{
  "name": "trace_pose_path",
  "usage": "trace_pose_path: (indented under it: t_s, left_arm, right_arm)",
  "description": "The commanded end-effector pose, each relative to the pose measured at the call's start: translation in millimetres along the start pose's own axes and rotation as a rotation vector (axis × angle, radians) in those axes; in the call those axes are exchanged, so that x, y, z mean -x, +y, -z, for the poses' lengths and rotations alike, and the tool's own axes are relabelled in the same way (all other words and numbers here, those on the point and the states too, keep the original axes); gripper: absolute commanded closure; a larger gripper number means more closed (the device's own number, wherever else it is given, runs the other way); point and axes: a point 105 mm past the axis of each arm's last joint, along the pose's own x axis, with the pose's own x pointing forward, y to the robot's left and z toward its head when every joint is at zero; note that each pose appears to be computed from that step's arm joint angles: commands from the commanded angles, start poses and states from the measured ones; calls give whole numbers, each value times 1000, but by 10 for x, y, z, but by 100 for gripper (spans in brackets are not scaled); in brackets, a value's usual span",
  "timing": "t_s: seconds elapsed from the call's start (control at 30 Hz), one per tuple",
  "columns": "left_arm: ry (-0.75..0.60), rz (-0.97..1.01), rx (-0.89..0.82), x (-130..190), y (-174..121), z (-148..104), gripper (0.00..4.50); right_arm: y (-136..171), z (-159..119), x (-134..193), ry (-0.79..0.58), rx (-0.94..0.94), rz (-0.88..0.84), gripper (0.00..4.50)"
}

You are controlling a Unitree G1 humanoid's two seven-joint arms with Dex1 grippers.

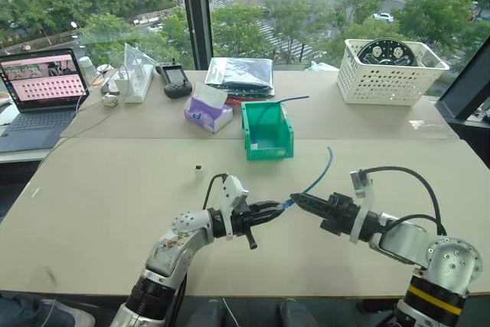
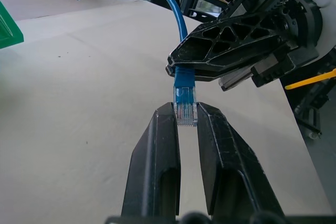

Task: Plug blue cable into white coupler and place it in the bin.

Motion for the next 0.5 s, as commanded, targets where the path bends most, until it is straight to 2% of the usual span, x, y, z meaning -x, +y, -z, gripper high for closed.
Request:
trace_pose_path:
  t_s: [0.03,0.1,0.43,0.5]
  left_arm:
    - [-13,4,-39,-29,-37,-62,442]
    - [-10,4,-41,-29,-38,-60,442]
    - [-8,5,-41,-29,-50,-52,442]
    - [-7,5,-41,-30,-51,-50,442]
  right_arm:
    - [105,3,-9,14,11,-35,244]
    - [104,3,-7,16,-2,-29,180]
    - [160,9,-6,16,-63,-23,180]
    - [157,0,-6,10,-72,-16,231]
